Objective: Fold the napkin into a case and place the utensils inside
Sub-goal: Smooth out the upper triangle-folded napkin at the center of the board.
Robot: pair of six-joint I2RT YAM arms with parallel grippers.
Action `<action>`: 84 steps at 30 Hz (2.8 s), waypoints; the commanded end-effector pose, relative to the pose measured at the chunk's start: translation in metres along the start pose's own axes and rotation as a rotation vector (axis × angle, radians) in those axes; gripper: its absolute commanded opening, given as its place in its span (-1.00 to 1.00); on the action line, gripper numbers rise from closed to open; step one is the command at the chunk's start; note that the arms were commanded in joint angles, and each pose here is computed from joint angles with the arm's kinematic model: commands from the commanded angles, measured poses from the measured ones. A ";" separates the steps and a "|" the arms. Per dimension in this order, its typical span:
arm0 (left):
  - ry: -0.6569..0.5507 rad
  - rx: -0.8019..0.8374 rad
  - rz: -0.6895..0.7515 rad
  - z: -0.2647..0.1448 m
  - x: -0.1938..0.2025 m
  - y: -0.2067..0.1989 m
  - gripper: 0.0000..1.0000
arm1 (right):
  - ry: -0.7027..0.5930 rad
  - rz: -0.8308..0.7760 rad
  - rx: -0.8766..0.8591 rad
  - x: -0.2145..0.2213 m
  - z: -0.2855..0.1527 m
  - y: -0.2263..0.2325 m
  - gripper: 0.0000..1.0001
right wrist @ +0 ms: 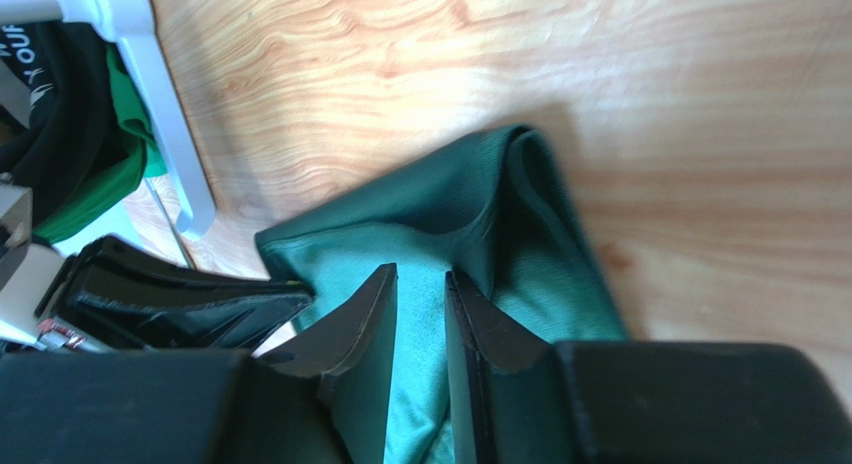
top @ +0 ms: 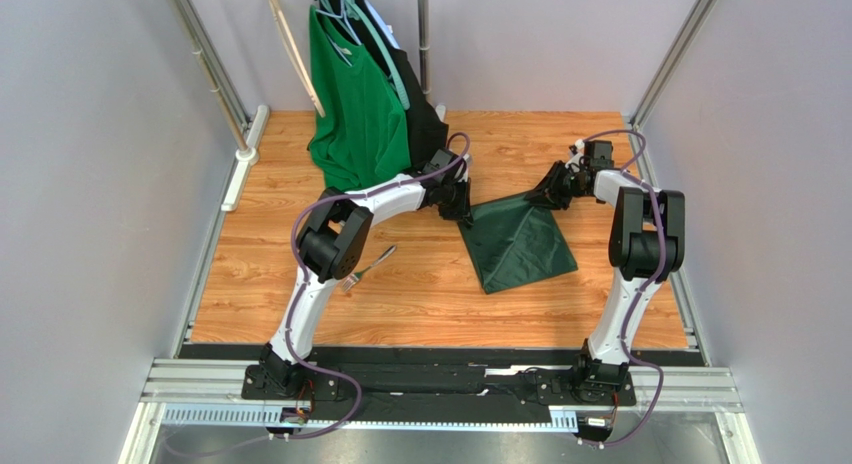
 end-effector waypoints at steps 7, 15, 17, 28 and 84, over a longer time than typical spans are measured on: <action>-0.070 -0.041 0.064 -0.033 -0.015 -0.006 -0.88 | -0.004 -0.046 -0.086 -0.029 0.017 0.013 -0.31; -0.105 0.074 0.124 -0.067 -0.025 -0.047 -0.60 | -0.038 -0.062 -0.092 -0.027 0.000 0.025 -0.18; -0.103 0.097 0.124 -0.074 -0.015 -0.061 -0.60 | -0.045 -0.071 -0.099 -0.028 -0.002 0.028 -0.15; 0.019 0.095 0.145 -0.092 0.083 -0.091 -1.00 | -0.099 -0.073 0.138 0.062 -0.027 0.014 -0.27; -0.009 0.078 0.092 -0.113 0.104 -0.110 -0.95 | 0.001 -0.065 0.196 0.177 -0.025 -0.030 -1.00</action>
Point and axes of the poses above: each gripper's point midway between its finger pads, its own z axis out along the fingers, its own y axis along the line the jaws close on, x = y × z, the point moved 4 cm from there along -z, back along the fingers, and after that the axes turned 11 degrees about z, right-handed, at the moved point
